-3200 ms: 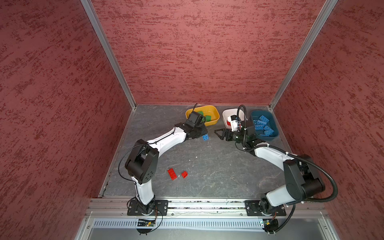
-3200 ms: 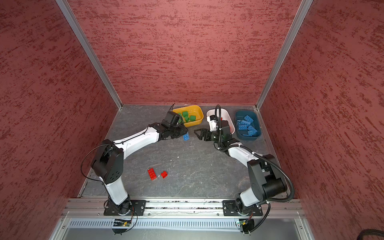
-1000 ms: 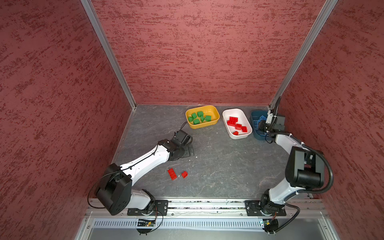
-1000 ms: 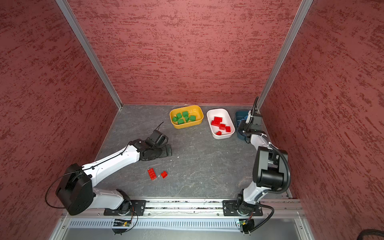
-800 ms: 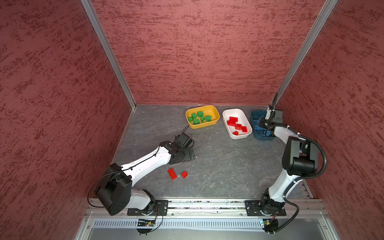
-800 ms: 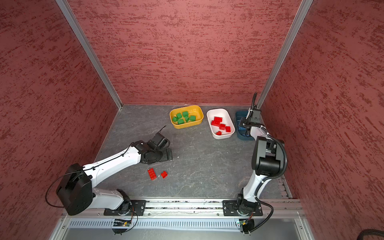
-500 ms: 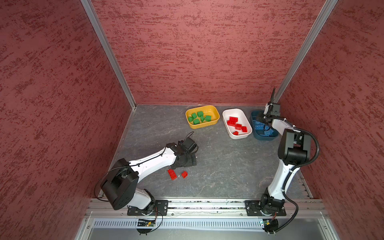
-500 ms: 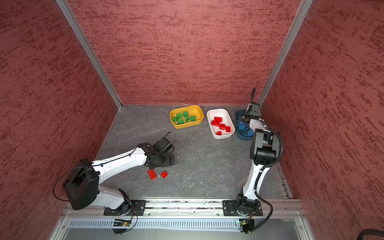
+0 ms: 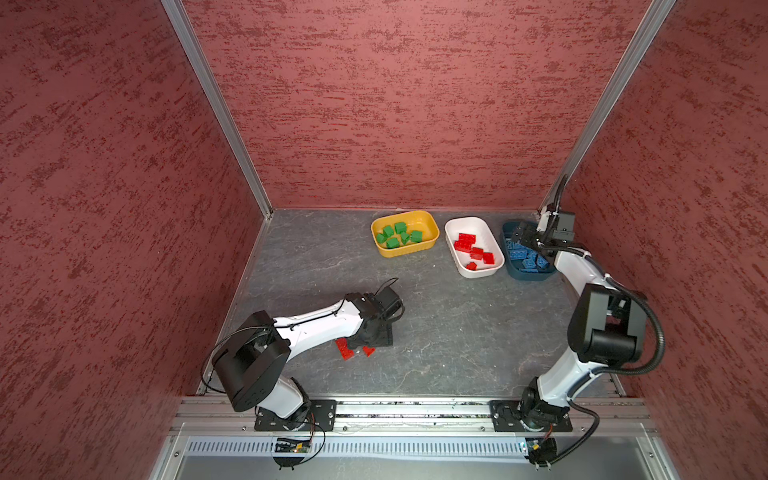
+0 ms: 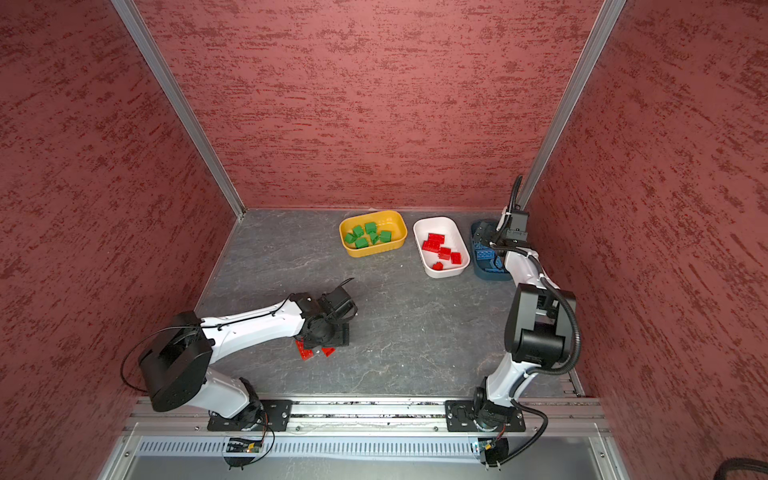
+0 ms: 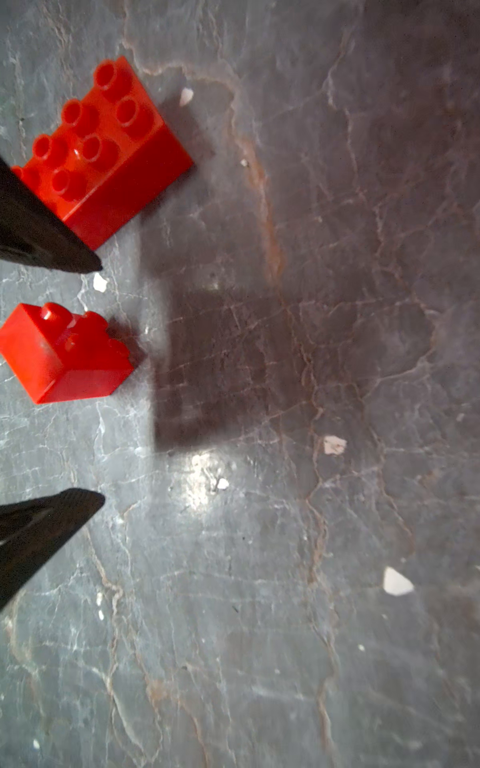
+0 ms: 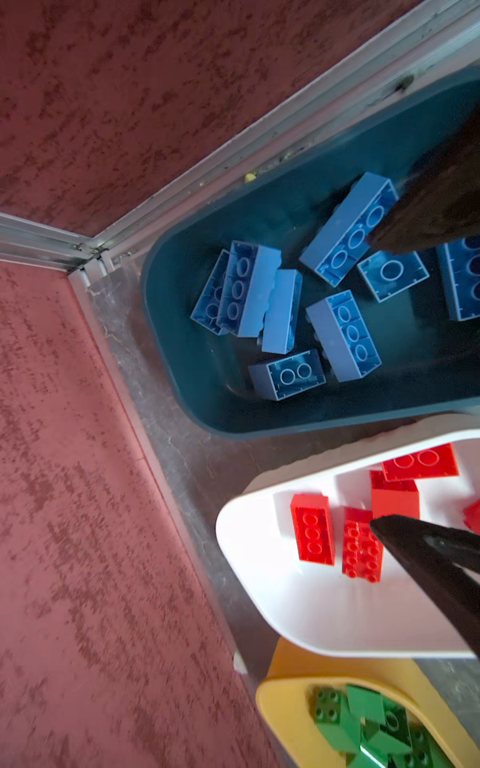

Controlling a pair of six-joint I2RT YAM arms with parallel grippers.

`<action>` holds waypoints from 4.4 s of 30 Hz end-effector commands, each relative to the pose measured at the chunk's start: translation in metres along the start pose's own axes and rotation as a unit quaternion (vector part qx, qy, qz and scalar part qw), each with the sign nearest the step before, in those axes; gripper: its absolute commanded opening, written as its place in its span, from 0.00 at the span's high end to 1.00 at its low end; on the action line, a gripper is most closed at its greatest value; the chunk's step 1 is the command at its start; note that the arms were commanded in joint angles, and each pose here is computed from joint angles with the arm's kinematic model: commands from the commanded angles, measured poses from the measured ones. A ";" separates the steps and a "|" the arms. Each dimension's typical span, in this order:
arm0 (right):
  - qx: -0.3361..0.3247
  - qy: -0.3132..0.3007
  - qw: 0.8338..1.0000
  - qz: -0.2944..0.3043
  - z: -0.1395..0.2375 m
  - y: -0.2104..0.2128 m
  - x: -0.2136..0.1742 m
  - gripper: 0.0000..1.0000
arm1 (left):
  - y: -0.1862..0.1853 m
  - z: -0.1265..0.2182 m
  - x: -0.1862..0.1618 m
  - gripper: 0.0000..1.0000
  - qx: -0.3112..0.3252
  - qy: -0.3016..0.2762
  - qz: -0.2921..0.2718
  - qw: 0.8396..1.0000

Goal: Sort the legos into containers by color

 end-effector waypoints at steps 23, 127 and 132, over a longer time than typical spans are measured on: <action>0.093 -0.034 0.995 -0.025 0.033 0.027 -0.001 0.01 | -0.014 -0.021 -0.014 0.75 0.011 0.029 -0.114 0.993; 0.221 0.017 0.975 -0.017 0.051 0.151 -0.069 0.01 | 0.015 -0.005 -0.001 0.74 -0.042 -0.095 0.077 0.992; 0.193 -0.003 0.980 -0.045 0.065 0.143 -0.067 0.01 | -0.037 0.021 0.024 0.81 -0.126 -0.158 -0.059 0.978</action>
Point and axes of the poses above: each gripper's point midway between its finger pads, its own z axis back along the fingers, its own y axis along the line the jaws close on, x = y × z, the point moved 9 cm from there along z, back along the fingers, and after that the axes turned 7 degrees about z, right-handed, at the moved point
